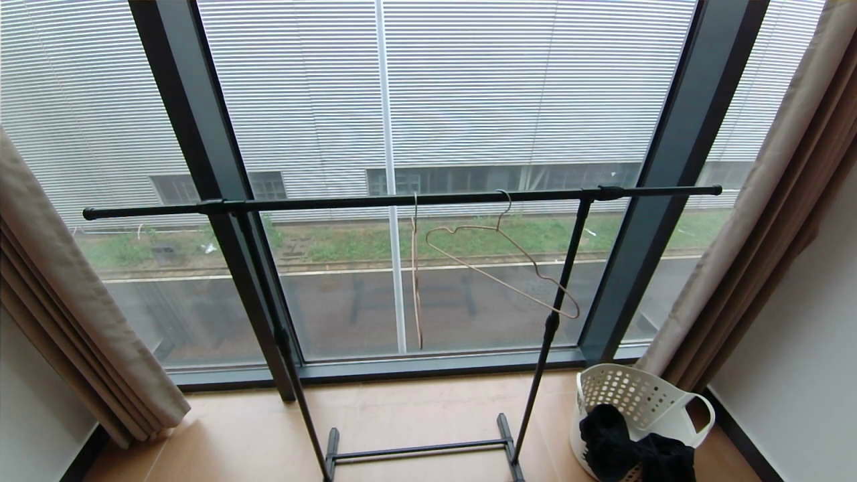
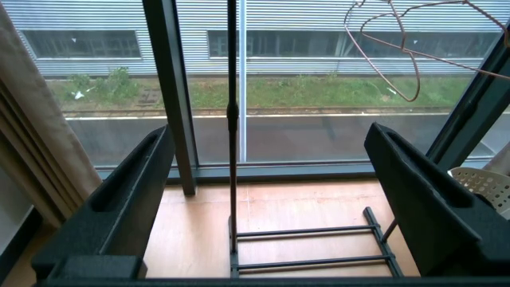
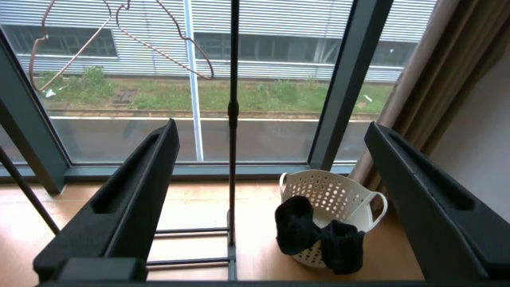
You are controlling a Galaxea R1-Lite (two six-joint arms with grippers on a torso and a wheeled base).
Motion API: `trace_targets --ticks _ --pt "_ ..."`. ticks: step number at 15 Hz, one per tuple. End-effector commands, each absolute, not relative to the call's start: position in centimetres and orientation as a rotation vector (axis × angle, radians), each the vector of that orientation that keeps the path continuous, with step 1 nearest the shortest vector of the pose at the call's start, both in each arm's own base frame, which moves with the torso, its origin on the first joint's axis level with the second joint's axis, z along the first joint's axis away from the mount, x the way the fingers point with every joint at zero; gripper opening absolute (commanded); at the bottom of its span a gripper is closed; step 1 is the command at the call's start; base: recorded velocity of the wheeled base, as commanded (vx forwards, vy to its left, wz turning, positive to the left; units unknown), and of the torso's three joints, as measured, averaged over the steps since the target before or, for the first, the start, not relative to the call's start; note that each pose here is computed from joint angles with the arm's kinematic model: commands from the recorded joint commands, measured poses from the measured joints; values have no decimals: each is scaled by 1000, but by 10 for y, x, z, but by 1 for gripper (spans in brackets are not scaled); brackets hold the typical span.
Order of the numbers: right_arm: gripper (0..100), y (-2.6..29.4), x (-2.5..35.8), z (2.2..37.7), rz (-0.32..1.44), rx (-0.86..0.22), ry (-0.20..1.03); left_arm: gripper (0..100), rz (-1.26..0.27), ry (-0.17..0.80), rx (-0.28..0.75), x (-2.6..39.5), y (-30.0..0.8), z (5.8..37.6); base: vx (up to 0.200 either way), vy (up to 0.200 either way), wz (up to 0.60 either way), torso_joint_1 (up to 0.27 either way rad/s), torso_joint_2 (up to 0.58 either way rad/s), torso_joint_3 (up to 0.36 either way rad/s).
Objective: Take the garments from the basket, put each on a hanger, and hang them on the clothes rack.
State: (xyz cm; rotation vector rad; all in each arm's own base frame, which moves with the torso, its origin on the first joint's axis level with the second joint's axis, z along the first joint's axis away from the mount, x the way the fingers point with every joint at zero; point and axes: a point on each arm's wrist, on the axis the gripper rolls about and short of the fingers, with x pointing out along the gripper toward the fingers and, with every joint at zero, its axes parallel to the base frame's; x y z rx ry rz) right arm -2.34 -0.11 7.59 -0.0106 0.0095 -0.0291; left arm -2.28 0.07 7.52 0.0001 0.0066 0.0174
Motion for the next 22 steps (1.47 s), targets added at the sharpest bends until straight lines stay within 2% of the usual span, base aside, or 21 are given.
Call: trace_targets --ticks 1,9,22 --pt "100 -1 -23 76 -29 -13 11 100 18 6 0 -23 1 76 0 0 0 0 0 0" --pt "100 -1 -23 76 -29 -13 12 100 18 8 0 -23 1 75 0 0 0 -17 32 18" --pt "100 -1 -23 76 -28 -13 14 100 18 8 2 -23 1 75 0 0 0 -116 250 126"
